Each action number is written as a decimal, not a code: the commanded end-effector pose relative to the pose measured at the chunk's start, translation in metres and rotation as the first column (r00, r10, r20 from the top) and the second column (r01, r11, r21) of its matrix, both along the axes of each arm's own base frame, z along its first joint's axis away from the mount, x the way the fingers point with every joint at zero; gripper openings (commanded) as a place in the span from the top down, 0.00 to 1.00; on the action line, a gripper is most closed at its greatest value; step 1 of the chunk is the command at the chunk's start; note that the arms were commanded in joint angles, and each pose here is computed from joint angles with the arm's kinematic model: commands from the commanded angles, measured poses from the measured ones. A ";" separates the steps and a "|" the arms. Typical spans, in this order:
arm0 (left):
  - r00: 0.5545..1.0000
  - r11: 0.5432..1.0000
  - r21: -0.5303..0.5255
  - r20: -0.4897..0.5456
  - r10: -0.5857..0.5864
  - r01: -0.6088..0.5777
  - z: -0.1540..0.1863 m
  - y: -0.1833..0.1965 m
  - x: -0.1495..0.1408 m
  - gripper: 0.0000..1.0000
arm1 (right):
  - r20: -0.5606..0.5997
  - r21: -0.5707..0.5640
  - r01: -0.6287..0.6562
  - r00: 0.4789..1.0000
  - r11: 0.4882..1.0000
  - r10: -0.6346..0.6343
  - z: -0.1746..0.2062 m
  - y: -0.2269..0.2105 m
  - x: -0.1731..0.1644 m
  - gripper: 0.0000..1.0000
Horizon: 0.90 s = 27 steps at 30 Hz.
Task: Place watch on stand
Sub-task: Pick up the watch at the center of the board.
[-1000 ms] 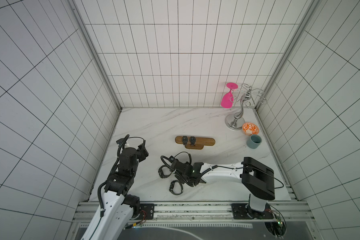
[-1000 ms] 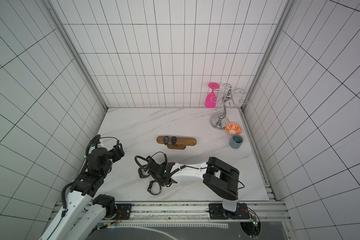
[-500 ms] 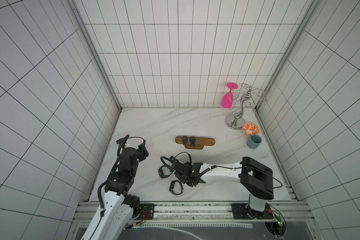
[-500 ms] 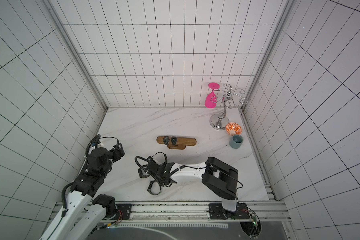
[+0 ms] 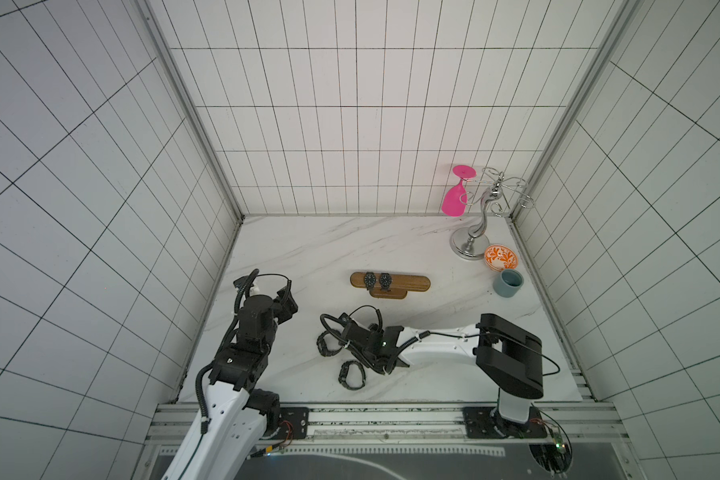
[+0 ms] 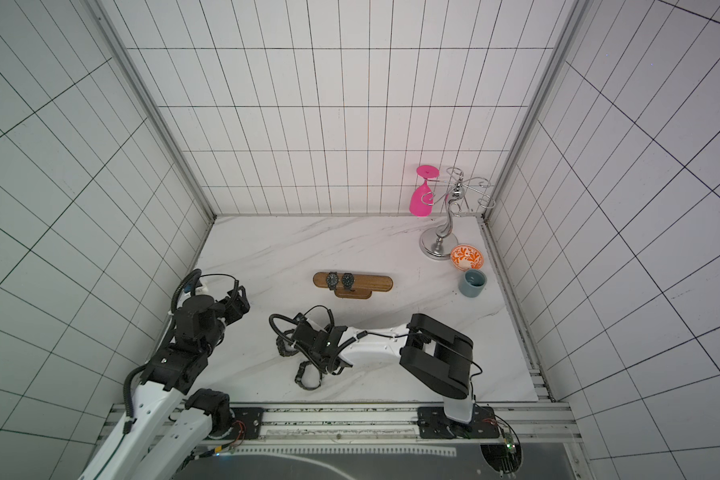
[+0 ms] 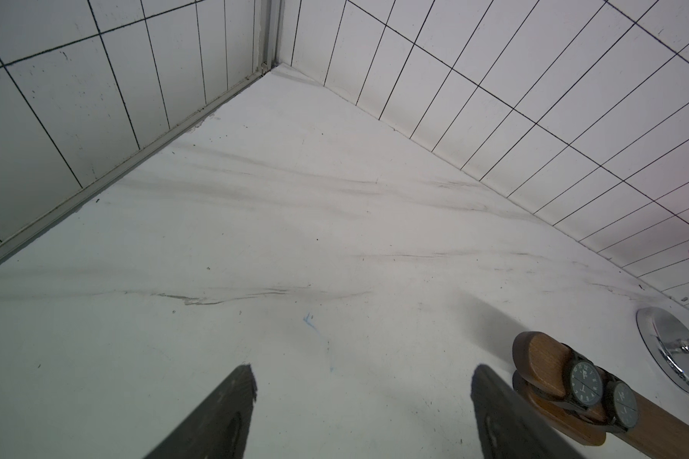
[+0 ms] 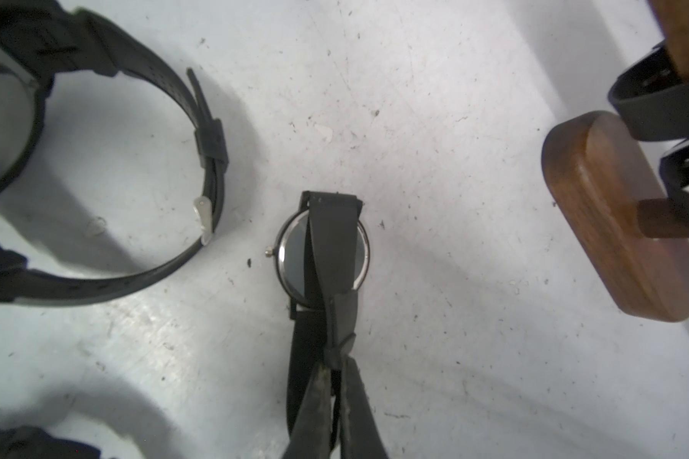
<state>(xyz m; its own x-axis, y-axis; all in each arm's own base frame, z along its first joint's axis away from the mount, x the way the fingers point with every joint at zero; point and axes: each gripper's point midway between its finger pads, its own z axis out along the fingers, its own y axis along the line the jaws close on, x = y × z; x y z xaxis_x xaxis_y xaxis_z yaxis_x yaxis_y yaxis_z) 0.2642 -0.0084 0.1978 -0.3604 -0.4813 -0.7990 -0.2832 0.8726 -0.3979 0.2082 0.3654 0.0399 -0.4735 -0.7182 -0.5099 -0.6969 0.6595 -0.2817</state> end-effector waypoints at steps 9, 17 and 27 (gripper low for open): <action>0.990 0.989 -0.046 -0.010 -0.138 0.138 -0.008 -0.027 0.013 0.16 | -0.012 0.381 0.104 0.994 0.919 -0.108 0.087 -0.009 0.028 1.00; 0.912 0.898 -0.160 0.043 -0.408 0.410 -0.004 -0.083 0.021 0.16 | -0.060 0.585 0.146 0.989 0.798 -0.137 0.121 -0.044 0.045 1.00; 0.747 0.730 -0.159 0.147 -0.649 0.665 0.022 -0.182 -0.003 0.19 | -0.038 0.735 0.097 0.994 0.671 -0.102 0.154 -0.069 0.048 1.00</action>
